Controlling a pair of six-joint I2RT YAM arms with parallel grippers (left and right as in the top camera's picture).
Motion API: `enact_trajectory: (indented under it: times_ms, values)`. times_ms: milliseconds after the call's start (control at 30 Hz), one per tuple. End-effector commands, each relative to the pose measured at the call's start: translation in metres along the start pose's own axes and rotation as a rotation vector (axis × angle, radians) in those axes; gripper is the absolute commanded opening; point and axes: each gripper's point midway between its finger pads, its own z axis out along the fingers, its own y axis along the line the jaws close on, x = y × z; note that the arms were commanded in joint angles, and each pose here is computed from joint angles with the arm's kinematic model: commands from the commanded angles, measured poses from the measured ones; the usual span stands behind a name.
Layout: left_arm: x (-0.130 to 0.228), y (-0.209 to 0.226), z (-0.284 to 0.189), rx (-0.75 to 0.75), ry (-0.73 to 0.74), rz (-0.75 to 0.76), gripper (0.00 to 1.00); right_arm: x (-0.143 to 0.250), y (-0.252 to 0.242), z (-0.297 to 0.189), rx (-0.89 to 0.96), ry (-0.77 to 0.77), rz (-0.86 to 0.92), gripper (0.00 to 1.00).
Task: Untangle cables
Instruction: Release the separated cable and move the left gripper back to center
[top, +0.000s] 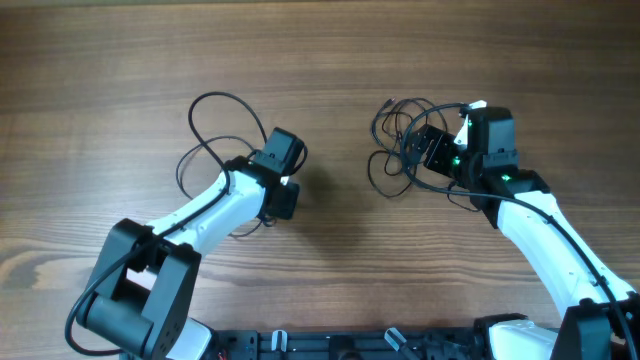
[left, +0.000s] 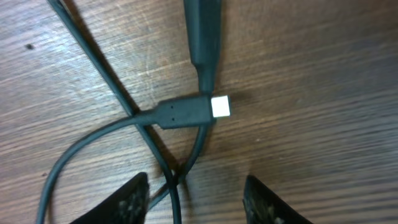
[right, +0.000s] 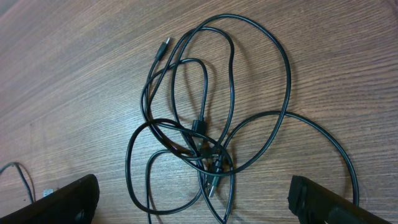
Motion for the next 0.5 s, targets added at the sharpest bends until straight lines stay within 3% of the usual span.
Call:
enact_trajectory:
  times_ms: [0,67,100,167,200,333,467]
  values:
    - [0.017,0.012,0.011,-0.068,0.027,0.111,0.52,0.003,-0.001,0.003,0.006,0.015,0.004,1.0]
    - [0.018,0.014,0.012,-0.077,0.027,0.125,0.52,0.003,-0.001,0.003,0.006,0.014,0.004,1.0]
    - [0.018,0.011,0.013,-0.057,0.026,0.124,0.47,0.003,-0.001,0.003,0.006,0.014,0.004,1.0]
    - [0.02,-0.002,0.013,0.015,0.036,0.123,0.12,0.003,-0.001,0.003,0.006,0.014,0.004,1.0]
    - [0.021,-0.006,0.013,0.044,0.041,0.123,0.04,0.003,-0.001,0.003,0.006,0.015,0.004,1.0]
    - [0.017,-0.015,0.012,0.089,0.023,0.116,0.04,0.003,-0.002,0.003,0.006,0.015,0.006,1.0]
    - [-0.013,-0.007,-0.002,0.049,-0.07,0.063,0.04,0.003,-0.002,0.003,0.006,0.015,0.006,1.0]
